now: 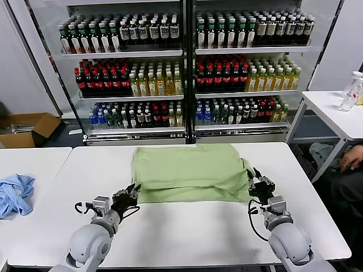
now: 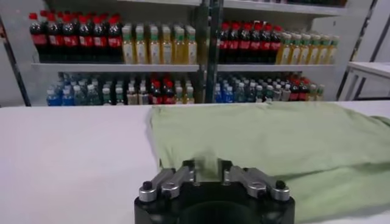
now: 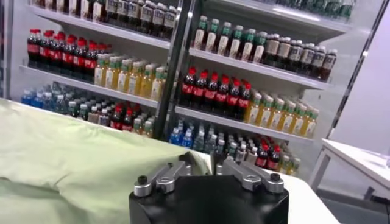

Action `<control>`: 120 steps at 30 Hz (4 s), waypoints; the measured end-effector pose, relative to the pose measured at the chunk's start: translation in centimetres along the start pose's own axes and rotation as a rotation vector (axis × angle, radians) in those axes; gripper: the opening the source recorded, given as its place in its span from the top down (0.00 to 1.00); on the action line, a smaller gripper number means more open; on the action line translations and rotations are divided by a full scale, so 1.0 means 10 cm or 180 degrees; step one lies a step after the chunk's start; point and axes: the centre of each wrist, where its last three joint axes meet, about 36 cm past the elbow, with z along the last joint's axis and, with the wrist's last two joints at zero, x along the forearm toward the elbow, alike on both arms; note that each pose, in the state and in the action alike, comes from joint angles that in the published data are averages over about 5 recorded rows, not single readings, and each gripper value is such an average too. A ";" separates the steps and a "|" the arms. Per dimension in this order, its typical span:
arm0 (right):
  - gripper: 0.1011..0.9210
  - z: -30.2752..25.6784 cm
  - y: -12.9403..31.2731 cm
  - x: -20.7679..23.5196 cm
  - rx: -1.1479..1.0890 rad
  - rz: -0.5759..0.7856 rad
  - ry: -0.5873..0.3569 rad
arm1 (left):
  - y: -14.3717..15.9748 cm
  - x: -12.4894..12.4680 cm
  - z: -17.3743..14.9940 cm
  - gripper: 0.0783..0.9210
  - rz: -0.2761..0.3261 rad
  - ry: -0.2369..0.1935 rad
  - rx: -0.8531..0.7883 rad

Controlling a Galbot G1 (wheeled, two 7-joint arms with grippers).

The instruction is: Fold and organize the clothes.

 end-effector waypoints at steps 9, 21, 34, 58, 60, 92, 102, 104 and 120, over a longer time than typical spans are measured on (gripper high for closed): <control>0.20 0.09 -0.13 0.16 -0.0106 0.0076 0.0496 | -0.08 0.03 0.19 0.29 -0.0094 0.0128 0.0054; 0.34 0.21 -0.05 0.00 -0.0516 -0.0154 0.0964 | -0.06 -0.15 0.25 0.37 -0.0238 0.0251 0.0142; 0.78 0.26 -0.02 -0.12 -0.0753 -0.0428 0.1118 | 0.01 -0.23 0.29 0.80 -0.0189 0.0391 0.0321; 0.96 0.15 -0.04 1.17 -0.0465 -0.0580 0.1015 | -0.23 0.96 0.40 0.99 -0.0123 0.0374 0.0499; 0.90 0.09 -0.06 1.25 -0.0412 -0.0559 0.0969 | -0.27 1.11 0.42 0.99 -0.0126 0.0403 0.0466; 0.12 -0.72 0.17 -1.64 -0.0736 -0.0384 0.0633 | 0.13 -0.16 -0.20 0.12 -0.0321 0.0052 0.0116; 0.12 -0.75 0.42 -2.45 -0.0641 -0.0322 0.0965 | 0.29 -1.00 -0.32 0.12 -0.0574 0.0246 0.0056; 0.12 -0.71 0.46 -2.55 -0.0621 -0.0309 0.1052 | 0.31 -1.11 -0.32 0.12 -0.0602 0.0291 0.0056; 0.49 -0.51 0.58 -2.80 -0.0644 -0.0395 0.1431 | 0.37 -1.34 -0.23 0.43 -0.0503 0.0495 0.0127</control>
